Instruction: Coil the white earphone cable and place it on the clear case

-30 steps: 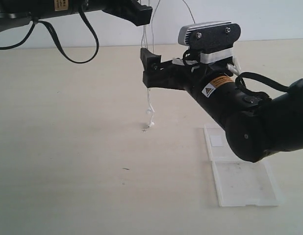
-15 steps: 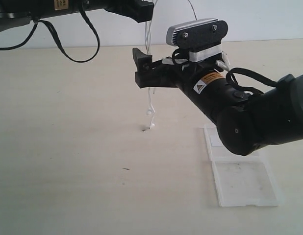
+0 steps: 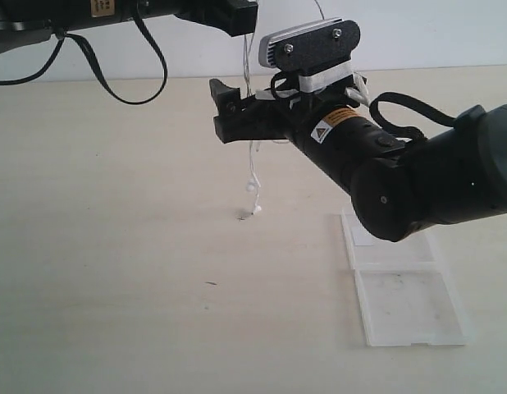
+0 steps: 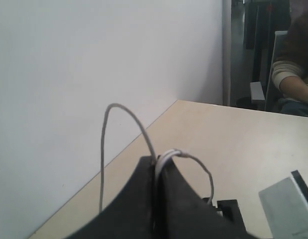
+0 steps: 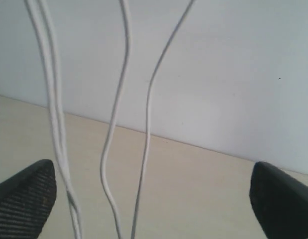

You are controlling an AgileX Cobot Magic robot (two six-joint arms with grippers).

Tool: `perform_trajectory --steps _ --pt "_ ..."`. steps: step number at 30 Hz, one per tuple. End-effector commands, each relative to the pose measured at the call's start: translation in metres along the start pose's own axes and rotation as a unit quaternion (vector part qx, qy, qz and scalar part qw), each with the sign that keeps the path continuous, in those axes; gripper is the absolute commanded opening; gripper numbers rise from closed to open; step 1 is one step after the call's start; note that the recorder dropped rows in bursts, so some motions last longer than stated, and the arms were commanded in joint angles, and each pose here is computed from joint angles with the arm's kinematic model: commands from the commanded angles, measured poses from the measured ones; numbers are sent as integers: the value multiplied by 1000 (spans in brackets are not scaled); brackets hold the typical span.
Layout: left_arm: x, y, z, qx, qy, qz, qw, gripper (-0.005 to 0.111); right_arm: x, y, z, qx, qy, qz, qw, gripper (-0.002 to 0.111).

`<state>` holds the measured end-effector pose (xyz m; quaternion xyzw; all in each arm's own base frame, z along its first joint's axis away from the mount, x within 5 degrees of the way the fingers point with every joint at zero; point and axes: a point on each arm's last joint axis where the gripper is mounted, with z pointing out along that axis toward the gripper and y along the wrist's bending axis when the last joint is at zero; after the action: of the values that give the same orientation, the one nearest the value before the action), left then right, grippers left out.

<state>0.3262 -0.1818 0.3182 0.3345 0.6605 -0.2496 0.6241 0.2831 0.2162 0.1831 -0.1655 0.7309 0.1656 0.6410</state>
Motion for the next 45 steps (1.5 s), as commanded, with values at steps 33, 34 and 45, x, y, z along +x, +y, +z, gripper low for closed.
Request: perform_trajectory --steps 33,34,45 --pt "2 17 -9 -36 20 -48 998 2 -30 7 -23 -55 81 -87 991 0" --pt "4 18 -9 -41 32 -44 998 0 -34 7 -28 -62 94 -95 989 0" --pt "22 5 -12 24 133 -38 990 0 -100 6 -84 -109 99 -107 983 0"
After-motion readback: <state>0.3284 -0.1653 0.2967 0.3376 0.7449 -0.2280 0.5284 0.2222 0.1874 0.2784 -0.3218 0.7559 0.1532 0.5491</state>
